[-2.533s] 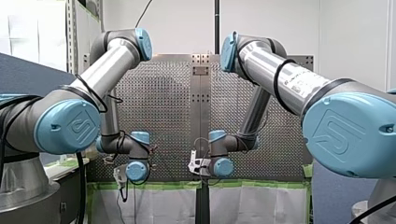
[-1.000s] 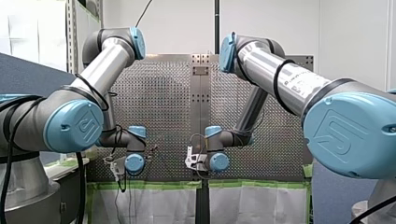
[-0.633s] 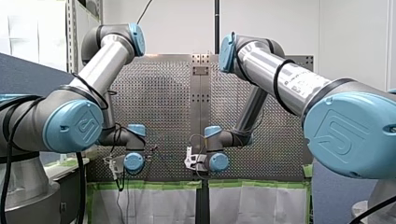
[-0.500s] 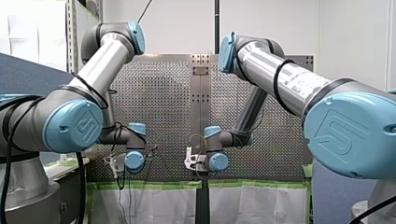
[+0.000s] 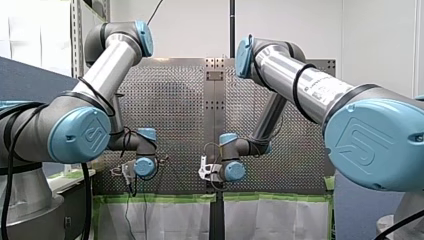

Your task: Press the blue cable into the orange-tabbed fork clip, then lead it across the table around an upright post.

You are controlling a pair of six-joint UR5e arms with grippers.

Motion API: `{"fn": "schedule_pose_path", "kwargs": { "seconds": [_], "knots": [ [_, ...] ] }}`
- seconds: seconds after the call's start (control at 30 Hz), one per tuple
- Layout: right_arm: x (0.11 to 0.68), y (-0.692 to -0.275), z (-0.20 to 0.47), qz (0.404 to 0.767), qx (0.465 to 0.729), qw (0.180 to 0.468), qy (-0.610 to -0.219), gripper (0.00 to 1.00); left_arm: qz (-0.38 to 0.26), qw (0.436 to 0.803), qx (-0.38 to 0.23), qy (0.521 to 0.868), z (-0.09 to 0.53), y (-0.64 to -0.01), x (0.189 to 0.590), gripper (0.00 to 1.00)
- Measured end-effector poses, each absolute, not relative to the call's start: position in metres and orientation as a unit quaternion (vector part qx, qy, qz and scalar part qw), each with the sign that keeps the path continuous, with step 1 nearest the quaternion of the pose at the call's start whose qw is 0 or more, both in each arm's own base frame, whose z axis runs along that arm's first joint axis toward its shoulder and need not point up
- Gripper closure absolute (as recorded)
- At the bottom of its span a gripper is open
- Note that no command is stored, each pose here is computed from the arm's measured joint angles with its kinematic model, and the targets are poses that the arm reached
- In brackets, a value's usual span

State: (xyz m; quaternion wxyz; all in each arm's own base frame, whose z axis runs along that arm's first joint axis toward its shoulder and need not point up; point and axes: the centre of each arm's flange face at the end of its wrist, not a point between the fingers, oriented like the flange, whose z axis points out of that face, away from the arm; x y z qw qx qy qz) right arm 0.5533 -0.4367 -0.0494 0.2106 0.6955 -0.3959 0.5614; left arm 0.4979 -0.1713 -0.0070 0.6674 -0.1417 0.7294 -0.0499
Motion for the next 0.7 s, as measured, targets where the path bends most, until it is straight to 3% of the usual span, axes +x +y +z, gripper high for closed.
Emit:
{"fn": "schedule_pose_path", "kwargs": {
  "seconds": [0.7],
  "knots": [
    [0.548, -0.485, -0.024, 0.564, 0.681, 0.229, -0.409, 1.00, -0.050, 0.661, -0.158, 0.732, 0.001, -0.114, 0.540, 1.00]
  ]
}}
